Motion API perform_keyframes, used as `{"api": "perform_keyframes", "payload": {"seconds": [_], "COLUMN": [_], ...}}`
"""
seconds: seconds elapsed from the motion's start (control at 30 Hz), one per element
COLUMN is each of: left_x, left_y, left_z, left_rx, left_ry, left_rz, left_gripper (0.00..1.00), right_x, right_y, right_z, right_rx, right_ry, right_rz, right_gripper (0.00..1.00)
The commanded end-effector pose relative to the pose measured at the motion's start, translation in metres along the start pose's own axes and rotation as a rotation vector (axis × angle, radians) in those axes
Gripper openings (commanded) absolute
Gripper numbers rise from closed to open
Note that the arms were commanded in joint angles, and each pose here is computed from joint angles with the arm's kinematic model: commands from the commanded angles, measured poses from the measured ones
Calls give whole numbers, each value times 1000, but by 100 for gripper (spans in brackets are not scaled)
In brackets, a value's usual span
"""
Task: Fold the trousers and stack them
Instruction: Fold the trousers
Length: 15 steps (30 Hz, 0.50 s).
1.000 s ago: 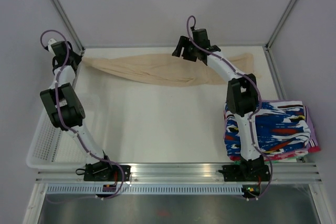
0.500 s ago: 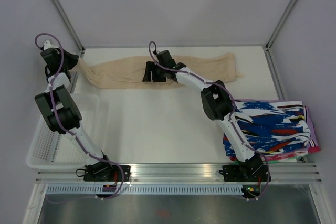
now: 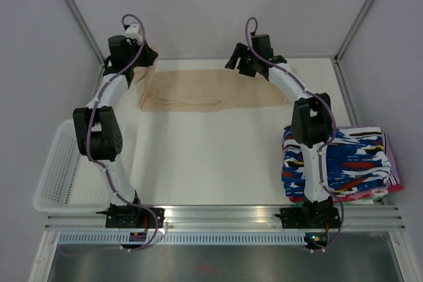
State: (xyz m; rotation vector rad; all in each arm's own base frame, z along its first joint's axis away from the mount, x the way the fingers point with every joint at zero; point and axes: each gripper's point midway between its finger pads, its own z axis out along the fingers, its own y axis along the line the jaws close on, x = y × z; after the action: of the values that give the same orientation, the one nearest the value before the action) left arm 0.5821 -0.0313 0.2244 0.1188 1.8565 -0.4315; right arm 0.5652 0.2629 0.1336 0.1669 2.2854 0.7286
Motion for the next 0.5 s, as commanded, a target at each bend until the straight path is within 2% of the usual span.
{"api": "perform_keyframes", "payload": {"seconds": [0.0, 0.1, 0.23, 0.33, 0.47], "left_x": [-10, 11, 31, 53, 76], "left_y": [-40, -98, -150, -181, -194], "left_z": [-1, 10, 18, 29, 41], "left_rx": [35, 124, 179, 214, 185], "left_ry": [28, 72, 106, 139, 165], "left_rz": [188, 195, 162, 103, 29], "left_gripper": [2, 2, 2, 2, 2], "right_x": [-55, -71, -74, -67, -58], "right_y": [-17, -55, -90, -112, -127], "right_z": [-58, -81, -97, -100, -101], "right_rx": [34, 112, 141, 152, 159], "right_ry": [-106, -135, -128, -97, -64], "right_rz": [30, 33, 65, 102, 102], "right_gripper": [79, 79, 79, 79, 79]}}
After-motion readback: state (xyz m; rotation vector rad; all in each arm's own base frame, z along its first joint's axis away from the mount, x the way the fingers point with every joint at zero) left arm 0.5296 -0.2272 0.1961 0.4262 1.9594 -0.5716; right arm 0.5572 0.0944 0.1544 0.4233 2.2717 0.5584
